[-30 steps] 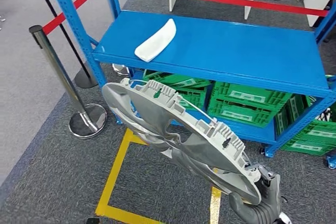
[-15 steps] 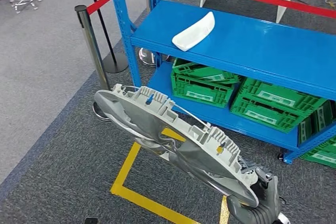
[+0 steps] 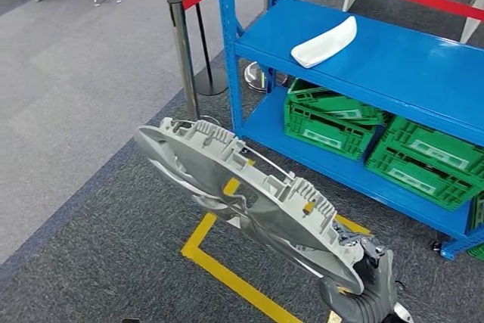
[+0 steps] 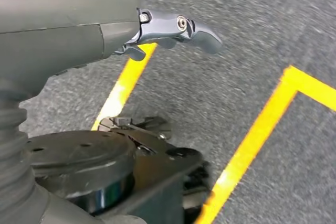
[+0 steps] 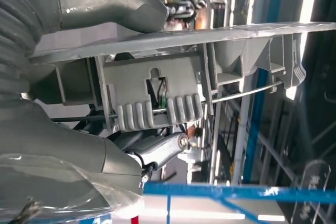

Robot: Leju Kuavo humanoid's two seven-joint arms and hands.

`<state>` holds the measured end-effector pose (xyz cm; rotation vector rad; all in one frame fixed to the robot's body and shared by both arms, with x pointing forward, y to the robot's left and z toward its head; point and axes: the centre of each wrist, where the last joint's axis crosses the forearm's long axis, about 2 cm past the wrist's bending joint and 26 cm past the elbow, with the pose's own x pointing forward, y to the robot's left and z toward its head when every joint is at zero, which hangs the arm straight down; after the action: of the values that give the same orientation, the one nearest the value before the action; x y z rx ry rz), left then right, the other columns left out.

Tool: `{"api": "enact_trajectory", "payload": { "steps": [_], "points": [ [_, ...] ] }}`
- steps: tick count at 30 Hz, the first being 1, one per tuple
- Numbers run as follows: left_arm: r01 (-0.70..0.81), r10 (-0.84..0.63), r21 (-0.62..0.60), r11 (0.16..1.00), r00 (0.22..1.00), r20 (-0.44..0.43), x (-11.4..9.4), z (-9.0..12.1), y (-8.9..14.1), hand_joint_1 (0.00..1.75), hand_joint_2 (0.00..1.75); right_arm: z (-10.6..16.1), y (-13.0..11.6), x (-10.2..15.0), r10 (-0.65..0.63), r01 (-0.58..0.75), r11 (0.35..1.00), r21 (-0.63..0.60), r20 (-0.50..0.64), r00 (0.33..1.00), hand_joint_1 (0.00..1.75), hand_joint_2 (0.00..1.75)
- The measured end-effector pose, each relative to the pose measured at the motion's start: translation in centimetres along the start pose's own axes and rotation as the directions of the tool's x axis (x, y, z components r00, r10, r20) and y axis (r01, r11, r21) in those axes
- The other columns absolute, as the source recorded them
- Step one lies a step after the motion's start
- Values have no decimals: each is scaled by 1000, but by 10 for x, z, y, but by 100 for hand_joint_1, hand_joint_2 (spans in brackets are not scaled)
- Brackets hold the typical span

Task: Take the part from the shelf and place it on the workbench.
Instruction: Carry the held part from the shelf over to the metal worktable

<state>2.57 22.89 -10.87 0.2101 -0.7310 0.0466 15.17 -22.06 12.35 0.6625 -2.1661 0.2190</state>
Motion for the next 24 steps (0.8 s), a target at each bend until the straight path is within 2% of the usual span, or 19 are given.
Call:
{"api": "enact_trajectory", "payload": {
  "steps": [8, 24],
  "points": [
    [-8, 8, 21, 1000, 1000, -11, -3, 0, 6, 0, 175, -10, 3, -3, -1, 0, 999, 32, 18, 1000, 175, 175],
    [19, -18, 32, 999, 1000, -23, -8, 4, 7, 0, 175, 1, 6, -4, 10, -10, 999, 41, -19, 1000, 175, 175]
  ]
}}
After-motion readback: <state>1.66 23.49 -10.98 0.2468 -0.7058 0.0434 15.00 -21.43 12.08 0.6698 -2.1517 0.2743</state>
